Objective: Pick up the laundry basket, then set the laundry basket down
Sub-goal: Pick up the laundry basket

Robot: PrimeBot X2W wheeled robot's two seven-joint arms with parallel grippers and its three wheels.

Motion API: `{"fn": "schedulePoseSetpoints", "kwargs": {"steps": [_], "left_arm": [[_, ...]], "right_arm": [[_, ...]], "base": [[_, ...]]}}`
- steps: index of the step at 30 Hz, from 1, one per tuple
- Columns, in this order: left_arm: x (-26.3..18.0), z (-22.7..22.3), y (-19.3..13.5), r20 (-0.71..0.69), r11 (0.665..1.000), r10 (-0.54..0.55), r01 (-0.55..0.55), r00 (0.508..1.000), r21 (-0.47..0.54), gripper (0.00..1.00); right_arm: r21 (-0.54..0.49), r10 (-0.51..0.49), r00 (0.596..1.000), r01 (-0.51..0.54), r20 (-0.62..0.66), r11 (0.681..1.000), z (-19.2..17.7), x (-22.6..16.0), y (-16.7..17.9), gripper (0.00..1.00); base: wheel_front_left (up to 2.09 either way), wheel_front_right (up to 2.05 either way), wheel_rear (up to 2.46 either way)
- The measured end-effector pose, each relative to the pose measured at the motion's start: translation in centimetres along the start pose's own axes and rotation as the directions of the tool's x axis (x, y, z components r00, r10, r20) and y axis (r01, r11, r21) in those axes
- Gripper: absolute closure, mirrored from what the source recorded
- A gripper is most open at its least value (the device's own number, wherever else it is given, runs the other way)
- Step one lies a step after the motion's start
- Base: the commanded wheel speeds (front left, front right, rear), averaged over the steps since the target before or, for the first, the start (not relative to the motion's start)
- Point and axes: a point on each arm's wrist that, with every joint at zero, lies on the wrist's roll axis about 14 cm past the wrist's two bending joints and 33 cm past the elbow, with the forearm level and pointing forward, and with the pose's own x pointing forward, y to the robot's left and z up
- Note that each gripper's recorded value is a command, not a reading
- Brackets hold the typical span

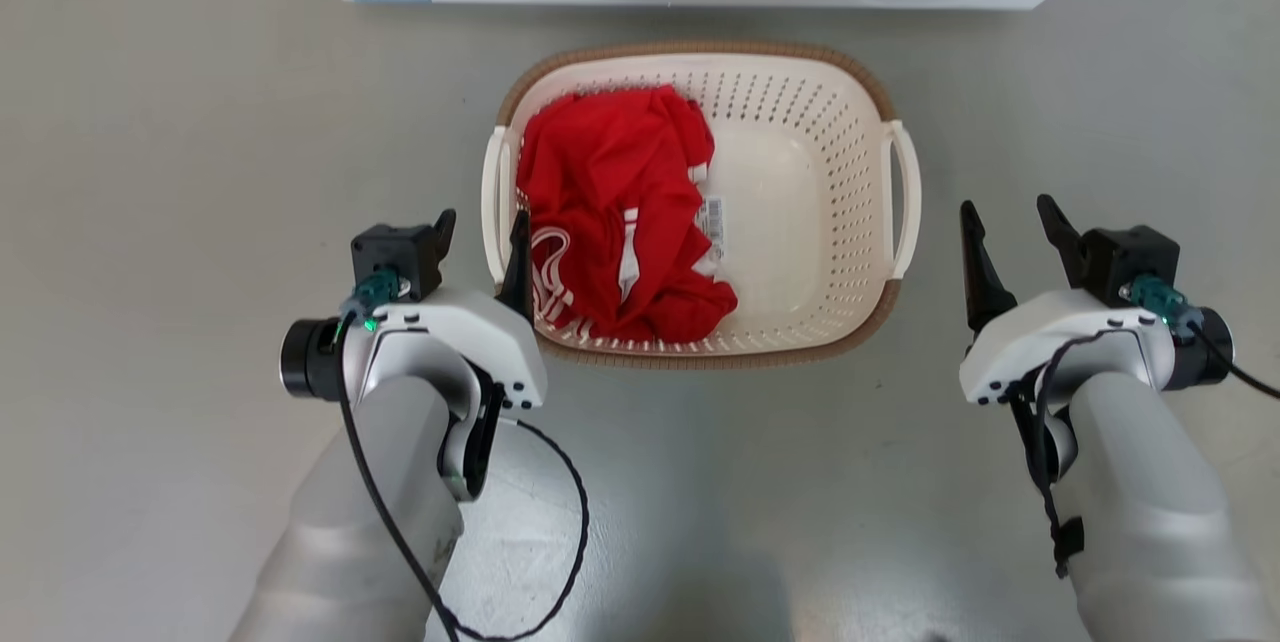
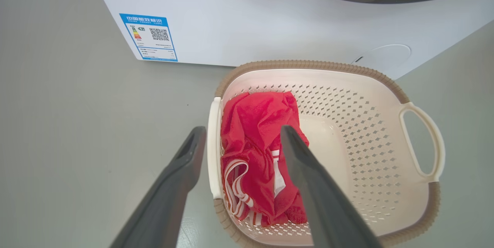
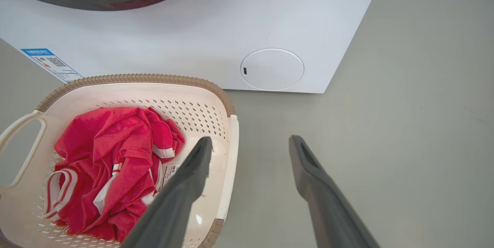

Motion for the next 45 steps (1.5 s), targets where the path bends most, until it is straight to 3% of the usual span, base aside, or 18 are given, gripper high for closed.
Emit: {"fn": "schedulePoseSetpoints", "kwargs": {"steps": [23, 45], "left_arm": [[5.1, -5.0, 1.0, -0.166, 1.0, 0.019, -0.015, 0.986, 0.025, 0.0], [7.4, -6.7, 1.4, -0.21, 0.998, 0.029, -0.016, 0.977, 0.064, 0.0]], "right_arm": [[-0.013, 0.022, 0.987, -0.024, -0.158, 1.0, -5.6, 4.9, 0.7, 0.0], [-0.048, 0.074, 0.982, -0.083, -0.171, 0.995, -6.6, 7.7, 2.1, 0.0]], "base": [[0.0, 0.0, 0.0], [0.0, 0.0, 0.0]]}}
